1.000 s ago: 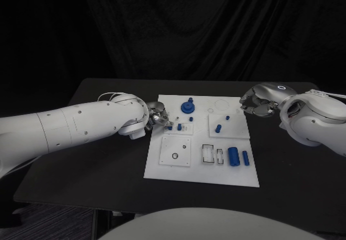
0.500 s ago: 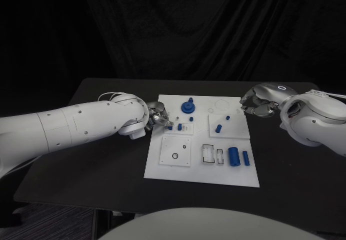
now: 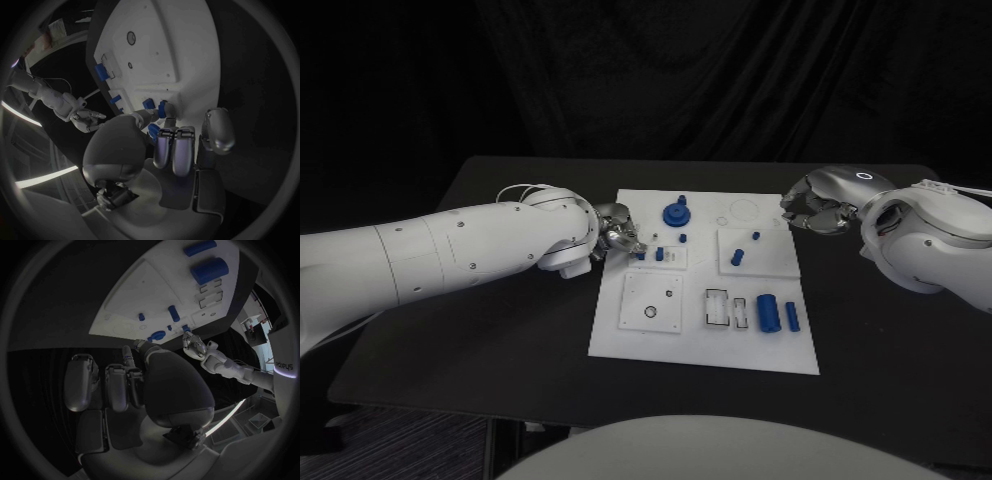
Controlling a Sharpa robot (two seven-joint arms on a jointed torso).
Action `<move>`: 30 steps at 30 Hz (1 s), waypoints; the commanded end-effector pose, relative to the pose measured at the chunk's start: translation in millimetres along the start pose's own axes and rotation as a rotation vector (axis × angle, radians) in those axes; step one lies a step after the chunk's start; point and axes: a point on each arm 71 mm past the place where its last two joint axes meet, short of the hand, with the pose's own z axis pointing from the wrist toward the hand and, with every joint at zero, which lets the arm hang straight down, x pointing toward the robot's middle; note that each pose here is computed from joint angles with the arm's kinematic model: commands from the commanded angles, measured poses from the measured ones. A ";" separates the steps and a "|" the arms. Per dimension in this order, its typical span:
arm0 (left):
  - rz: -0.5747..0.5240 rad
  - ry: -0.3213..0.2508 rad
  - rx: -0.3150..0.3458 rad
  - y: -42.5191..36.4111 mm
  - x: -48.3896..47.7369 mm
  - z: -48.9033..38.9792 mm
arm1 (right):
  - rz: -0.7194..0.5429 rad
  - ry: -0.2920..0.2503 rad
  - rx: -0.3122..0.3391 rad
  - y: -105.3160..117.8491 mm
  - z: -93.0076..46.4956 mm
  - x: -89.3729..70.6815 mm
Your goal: Assemble the parts on the task board
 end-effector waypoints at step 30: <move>0.076 -0.033 -0.046 1.8 8.2 0.8 | -0.005 0.014 0.021 -1.5 -0.9 1.9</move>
